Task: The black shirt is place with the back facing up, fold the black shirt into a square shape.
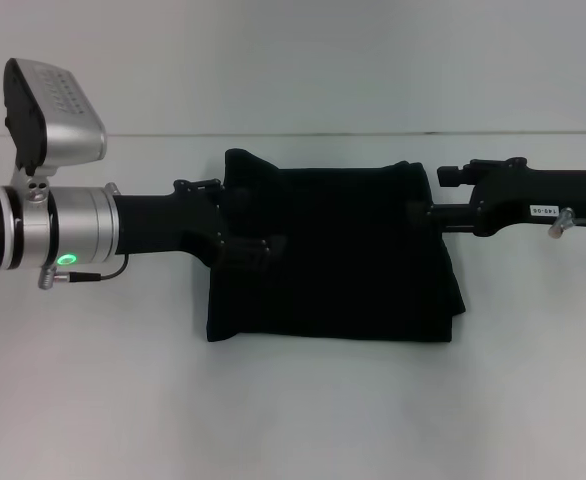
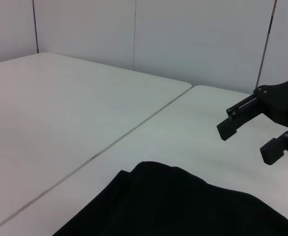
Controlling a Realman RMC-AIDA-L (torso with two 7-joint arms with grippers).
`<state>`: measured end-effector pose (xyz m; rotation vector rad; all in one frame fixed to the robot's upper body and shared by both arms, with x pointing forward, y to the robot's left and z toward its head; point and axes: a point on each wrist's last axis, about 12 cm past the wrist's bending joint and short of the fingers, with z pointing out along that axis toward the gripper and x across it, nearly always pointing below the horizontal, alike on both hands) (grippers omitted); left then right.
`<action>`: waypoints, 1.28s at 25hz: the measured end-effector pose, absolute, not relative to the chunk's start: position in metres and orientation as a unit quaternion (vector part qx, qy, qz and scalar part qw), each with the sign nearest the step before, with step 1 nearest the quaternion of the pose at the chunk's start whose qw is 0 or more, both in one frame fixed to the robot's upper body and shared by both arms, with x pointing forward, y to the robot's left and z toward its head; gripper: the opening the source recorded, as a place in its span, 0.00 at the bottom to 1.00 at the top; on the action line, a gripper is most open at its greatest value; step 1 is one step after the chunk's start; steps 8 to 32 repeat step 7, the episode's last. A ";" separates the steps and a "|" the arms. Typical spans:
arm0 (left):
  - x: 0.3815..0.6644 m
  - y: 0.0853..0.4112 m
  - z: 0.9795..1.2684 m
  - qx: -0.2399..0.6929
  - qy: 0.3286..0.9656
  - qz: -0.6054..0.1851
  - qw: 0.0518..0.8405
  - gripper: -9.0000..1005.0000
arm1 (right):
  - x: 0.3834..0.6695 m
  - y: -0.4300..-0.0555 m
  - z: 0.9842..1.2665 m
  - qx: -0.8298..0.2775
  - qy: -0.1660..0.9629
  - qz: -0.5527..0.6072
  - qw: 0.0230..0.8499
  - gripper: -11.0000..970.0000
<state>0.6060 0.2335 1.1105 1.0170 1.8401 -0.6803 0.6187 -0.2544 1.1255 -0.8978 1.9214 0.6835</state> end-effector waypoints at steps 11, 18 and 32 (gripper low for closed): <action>0.606 0.234 1.110 0.412 0.744 -0.274 0.449 0.88 | 0.618 -0.251 1.124 -0.357 0.773 0.282 0.442 0.83; 0.606 0.234 1.110 0.412 0.744 -0.274 0.449 0.88 | 0.618 -0.251 1.124 -0.357 0.773 0.282 0.442 0.83; 0.606 0.234 1.110 0.412 0.744 -0.274 0.449 0.88 | 0.618 -0.251 1.124 -0.357 0.773 0.282 0.442 0.83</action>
